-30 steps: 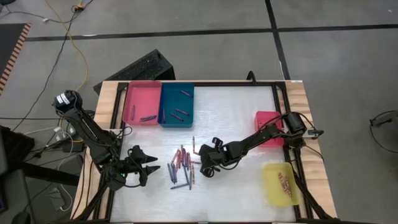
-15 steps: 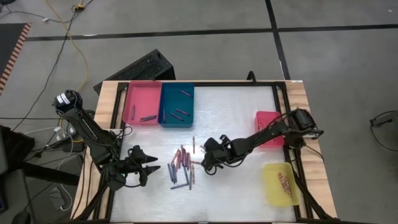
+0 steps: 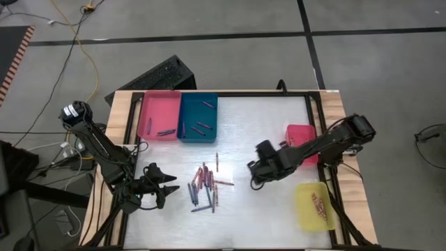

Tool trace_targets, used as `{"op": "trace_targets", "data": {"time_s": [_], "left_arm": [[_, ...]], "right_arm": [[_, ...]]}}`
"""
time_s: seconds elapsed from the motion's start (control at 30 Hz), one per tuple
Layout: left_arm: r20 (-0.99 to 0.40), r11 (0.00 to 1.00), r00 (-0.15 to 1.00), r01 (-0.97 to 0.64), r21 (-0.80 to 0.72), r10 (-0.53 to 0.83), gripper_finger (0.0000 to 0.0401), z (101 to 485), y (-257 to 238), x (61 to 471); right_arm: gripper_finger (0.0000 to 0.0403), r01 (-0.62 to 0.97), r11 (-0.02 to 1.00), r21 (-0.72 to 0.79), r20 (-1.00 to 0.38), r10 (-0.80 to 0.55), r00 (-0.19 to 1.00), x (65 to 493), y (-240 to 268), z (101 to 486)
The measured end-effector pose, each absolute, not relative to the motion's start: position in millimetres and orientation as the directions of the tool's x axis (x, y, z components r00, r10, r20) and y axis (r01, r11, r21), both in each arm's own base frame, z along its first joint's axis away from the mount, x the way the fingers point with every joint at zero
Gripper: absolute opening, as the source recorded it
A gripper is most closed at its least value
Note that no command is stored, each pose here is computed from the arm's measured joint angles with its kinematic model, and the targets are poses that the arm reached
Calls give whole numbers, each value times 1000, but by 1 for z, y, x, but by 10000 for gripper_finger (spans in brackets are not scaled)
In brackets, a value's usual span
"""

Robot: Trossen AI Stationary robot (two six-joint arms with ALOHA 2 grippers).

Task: Sort crayons
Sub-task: Put the red crayon into the small red bin

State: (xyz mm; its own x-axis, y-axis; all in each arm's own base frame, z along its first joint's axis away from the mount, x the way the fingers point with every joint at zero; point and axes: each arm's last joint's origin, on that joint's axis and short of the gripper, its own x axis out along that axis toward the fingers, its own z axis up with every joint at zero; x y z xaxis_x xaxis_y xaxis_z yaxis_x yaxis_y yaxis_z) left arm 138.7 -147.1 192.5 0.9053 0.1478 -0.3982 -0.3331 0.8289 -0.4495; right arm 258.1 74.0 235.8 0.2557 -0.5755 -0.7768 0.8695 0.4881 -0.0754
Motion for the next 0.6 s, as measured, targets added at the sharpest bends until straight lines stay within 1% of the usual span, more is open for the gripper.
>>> {"op": "trace_targets", "data": {"time_s": [0.2,0.37,0.47,0.6], "left_arm": [[-397,827,906,-334,-452,149,199,193,-147,139],[-397,827,906,-335,-452,149,199,192,-147,139],[-397,827,906,-335,-452,149,199,193,-147,139],[-397,827,906,-334,-453,149,199,192,-147,139]], "right_arm": [[16,919,301,-256,-764,-645,-2,232,65,235],[16,909,217,-355,-736,-665,-129,223,62,236],[16,908,206,-366,-732,-665,-144,223,59,232],[16,891,168,-422,-731,-644,-225,220,51,220]]}}
